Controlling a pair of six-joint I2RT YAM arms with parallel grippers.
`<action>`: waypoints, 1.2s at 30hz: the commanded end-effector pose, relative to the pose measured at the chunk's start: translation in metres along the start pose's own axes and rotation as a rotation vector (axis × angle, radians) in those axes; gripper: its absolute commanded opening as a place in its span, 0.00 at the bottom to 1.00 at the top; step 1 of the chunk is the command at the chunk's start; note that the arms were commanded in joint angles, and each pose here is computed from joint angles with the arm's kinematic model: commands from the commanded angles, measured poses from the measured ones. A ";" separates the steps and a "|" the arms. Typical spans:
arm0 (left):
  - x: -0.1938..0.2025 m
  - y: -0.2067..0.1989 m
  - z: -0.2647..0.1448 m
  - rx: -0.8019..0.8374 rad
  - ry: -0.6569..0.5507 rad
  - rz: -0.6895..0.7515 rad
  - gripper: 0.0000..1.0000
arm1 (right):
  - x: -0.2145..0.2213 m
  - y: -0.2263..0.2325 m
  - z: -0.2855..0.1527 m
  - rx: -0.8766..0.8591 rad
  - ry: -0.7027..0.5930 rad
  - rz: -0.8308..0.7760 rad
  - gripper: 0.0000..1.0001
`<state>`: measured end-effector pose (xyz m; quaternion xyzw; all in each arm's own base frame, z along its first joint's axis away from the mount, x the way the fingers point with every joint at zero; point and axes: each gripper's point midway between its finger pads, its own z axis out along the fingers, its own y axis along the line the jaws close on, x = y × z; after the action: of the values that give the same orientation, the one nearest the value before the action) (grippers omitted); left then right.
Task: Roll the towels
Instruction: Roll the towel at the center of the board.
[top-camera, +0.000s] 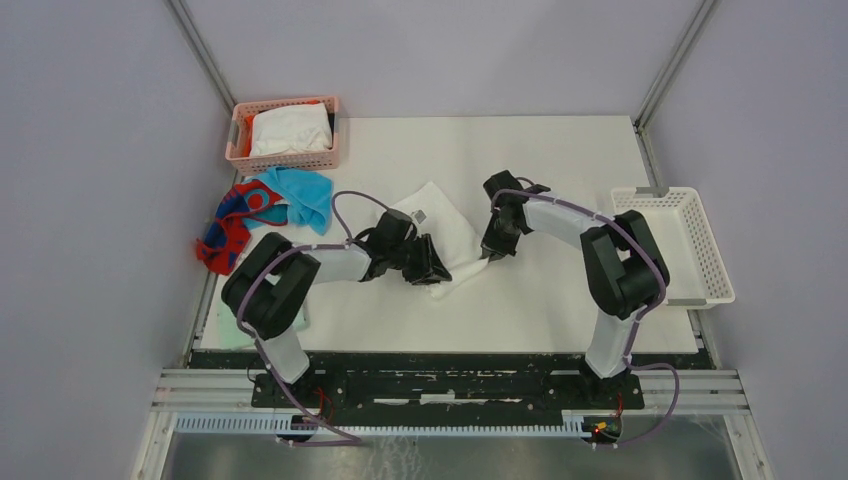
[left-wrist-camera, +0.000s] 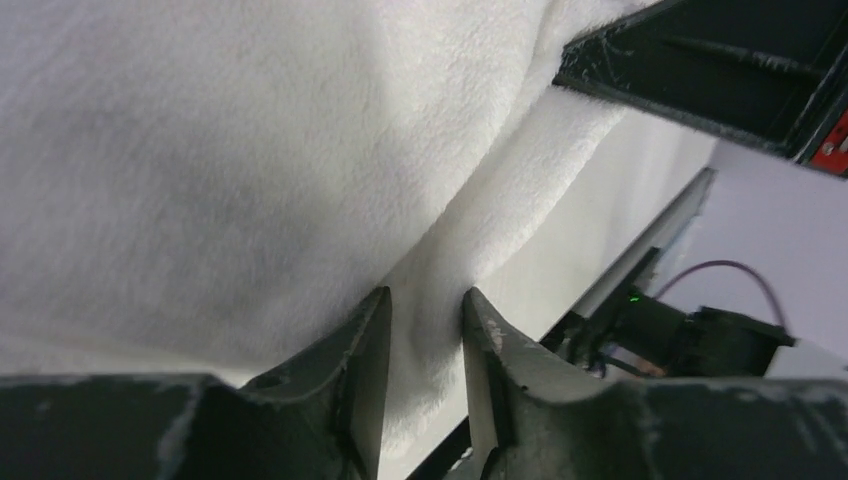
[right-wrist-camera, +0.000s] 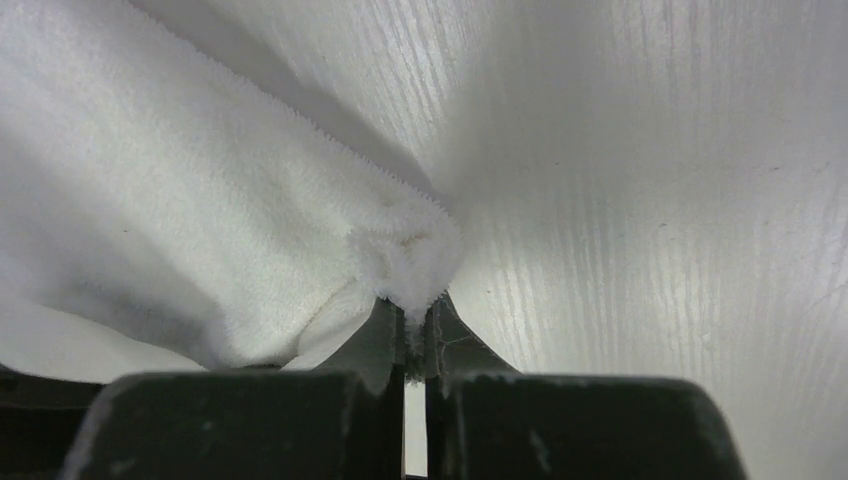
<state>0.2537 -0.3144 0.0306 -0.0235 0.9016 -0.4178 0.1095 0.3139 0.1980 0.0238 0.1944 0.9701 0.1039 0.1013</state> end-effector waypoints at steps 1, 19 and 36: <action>-0.011 0.001 -0.019 -0.184 -0.115 0.237 0.42 | -0.004 -0.025 -0.005 0.143 0.008 -0.038 0.00; 0.002 -0.056 0.004 -0.552 -0.289 0.971 0.58 | -0.006 -0.020 -0.011 0.145 0.039 -0.066 0.02; 0.023 -0.042 0.033 -0.431 -0.175 0.920 0.06 | -0.008 0.000 -0.017 0.005 0.017 -0.075 0.11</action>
<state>0.2333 -0.3528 0.0228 0.3438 0.8681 -0.0410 0.3558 0.3053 0.1821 0.0259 0.1653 0.9826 0.0542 0.0649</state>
